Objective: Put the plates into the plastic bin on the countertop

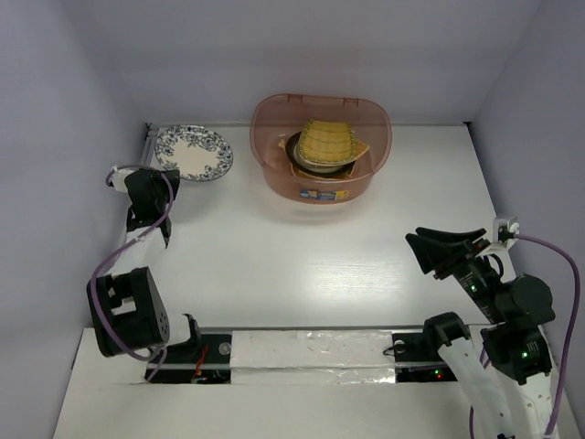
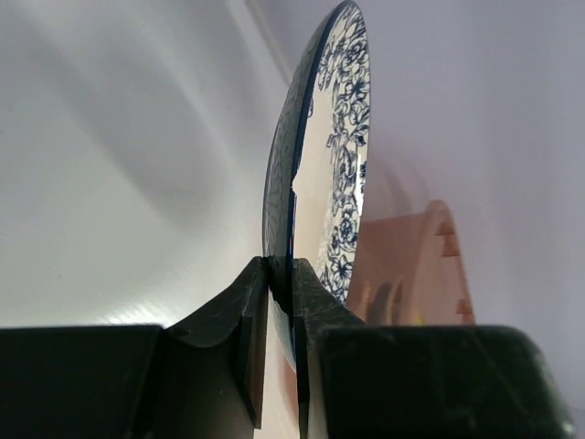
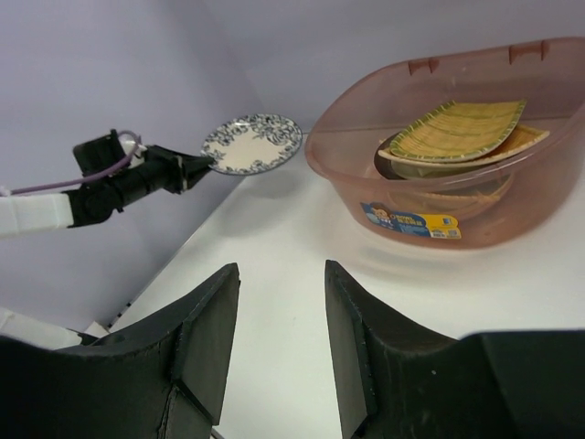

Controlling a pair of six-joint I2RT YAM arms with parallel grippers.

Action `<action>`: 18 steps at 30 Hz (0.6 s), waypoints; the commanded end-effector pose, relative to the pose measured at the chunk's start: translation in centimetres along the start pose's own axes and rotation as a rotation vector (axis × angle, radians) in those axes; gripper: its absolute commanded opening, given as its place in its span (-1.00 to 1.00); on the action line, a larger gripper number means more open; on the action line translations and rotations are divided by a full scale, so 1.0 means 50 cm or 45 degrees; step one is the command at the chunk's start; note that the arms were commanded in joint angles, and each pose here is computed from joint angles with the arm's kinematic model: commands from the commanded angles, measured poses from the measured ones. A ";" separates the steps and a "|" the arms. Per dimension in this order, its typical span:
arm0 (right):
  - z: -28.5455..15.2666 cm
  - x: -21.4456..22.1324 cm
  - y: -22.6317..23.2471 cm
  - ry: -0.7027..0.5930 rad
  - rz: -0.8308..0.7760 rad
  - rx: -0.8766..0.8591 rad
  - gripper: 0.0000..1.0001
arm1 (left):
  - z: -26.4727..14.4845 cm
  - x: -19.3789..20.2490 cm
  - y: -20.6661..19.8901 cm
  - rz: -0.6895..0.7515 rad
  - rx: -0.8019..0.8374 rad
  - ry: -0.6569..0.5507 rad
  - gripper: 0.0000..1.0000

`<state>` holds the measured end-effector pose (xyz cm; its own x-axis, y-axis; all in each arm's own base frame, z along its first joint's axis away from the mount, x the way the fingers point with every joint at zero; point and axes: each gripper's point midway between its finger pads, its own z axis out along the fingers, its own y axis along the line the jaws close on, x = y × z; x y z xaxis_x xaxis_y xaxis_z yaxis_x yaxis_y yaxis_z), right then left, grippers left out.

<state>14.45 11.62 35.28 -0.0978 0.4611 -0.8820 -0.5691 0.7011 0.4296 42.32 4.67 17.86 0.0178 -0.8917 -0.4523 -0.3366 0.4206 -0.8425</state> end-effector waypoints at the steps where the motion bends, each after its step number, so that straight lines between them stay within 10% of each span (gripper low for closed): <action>1: -0.004 -0.003 0.002 -0.016 -0.010 -0.006 -0.04 | -0.089 -0.134 -0.268 0.019 0.461 -0.216 -1.00; 12: 0.009 -0.002 0.004 -0.009 0.016 -0.025 -0.04 | -0.185 0.001 -0.524 0.065 0.841 0.035 -1.00; 18: 0.006 -0.001 -0.007 -0.011 0.021 0.019 -0.86 | -0.151 0.149 -0.598 0.076 0.897 0.240 -1.00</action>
<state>14.69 11.66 34.71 -0.1178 0.4682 -0.8757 -0.5570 0.6989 0.4486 45.33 -13.79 34.08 -0.2359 -0.8293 -0.5066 0.1429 0.4861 -0.8621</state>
